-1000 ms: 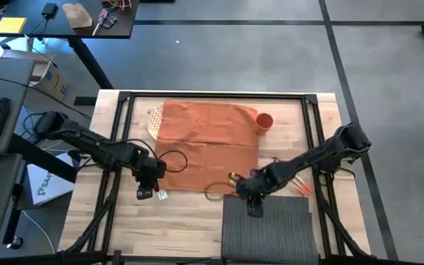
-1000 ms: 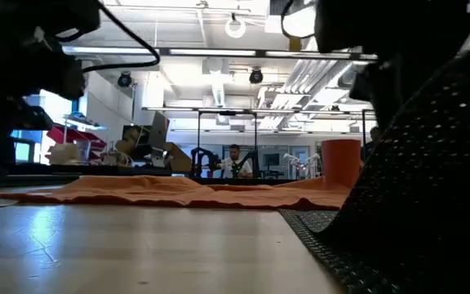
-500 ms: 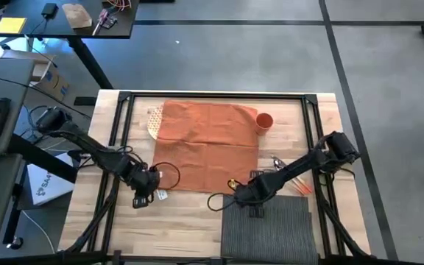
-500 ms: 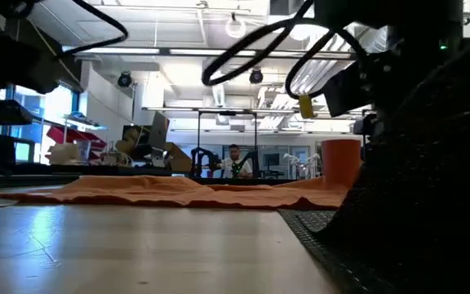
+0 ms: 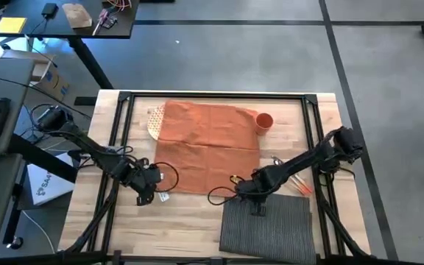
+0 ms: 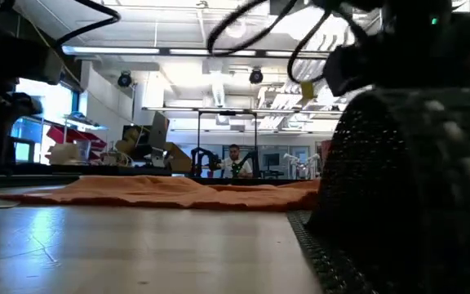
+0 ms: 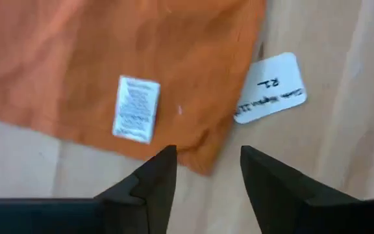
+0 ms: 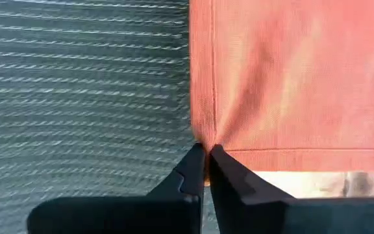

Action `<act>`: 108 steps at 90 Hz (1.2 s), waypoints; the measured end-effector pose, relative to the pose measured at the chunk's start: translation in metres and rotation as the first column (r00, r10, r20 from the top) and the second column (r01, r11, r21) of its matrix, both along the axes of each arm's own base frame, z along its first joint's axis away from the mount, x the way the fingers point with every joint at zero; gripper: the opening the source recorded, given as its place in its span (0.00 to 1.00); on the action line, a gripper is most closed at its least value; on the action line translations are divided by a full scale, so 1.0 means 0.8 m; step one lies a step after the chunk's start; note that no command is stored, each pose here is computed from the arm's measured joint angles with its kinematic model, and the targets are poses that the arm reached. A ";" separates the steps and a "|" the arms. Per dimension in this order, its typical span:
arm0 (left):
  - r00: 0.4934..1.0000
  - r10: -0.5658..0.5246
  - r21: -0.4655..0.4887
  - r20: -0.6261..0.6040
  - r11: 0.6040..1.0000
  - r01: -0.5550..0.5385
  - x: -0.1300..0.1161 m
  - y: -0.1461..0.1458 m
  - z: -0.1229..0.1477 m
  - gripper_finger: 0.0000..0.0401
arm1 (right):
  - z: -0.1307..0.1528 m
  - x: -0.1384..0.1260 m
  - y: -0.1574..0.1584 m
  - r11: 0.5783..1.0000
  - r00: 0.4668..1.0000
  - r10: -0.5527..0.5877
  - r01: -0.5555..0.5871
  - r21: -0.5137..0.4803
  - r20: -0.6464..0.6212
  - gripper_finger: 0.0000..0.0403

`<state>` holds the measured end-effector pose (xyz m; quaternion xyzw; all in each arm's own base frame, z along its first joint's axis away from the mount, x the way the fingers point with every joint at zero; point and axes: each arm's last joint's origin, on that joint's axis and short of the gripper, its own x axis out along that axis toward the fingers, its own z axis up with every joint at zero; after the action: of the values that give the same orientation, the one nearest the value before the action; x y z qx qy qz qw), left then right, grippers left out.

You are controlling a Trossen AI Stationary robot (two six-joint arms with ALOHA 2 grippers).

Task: Set table place
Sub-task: Fold the orange table napkin

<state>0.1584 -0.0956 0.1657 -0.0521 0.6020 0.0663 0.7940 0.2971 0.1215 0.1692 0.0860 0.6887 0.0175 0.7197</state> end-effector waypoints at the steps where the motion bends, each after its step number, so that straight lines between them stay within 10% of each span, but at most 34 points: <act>1: 1.000 -0.002 0.003 0.001 1.000 0.002 0.000 0.000 -0.001 0.40 | 0.001 0.000 0.000 1.000 1.000 0.000 0.000 0.003 0.001 0.00; 33: 0.997 -0.016 -0.025 -0.079 1.000 0.014 0.011 -0.009 -0.051 0.37 | 0.014 -0.003 -0.003 1.000 0.999 -0.021 0.020 0.021 0.027 0.00; 49: 0.994 0.015 -0.075 -0.106 0.997 -0.023 0.015 -0.014 -0.048 0.10 | 0.021 -0.005 -0.003 0.999 0.999 -0.014 0.012 0.043 0.035 0.00; 88: 0.995 -0.041 -0.146 -0.089 0.989 0.028 0.029 -0.067 0.068 0.00 | 0.070 -0.017 0.005 0.950 0.994 -0.019 -0.017 0.312 0.110 0.00; 108: 0.995 -0.093 -0.340 -0.034 0.937 0.076 0.027 -0.106 0.138 0.00 | 0.086 -0.019 0.030 0.831 0.995 0.012 -0.065 0.552 0.099 0.00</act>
<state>0.1803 -0.1800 0.2757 -0.1602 0.6255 -0.0708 0.7603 0.2818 0.1456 0.2376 0.2760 0.6222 0.2346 0.6941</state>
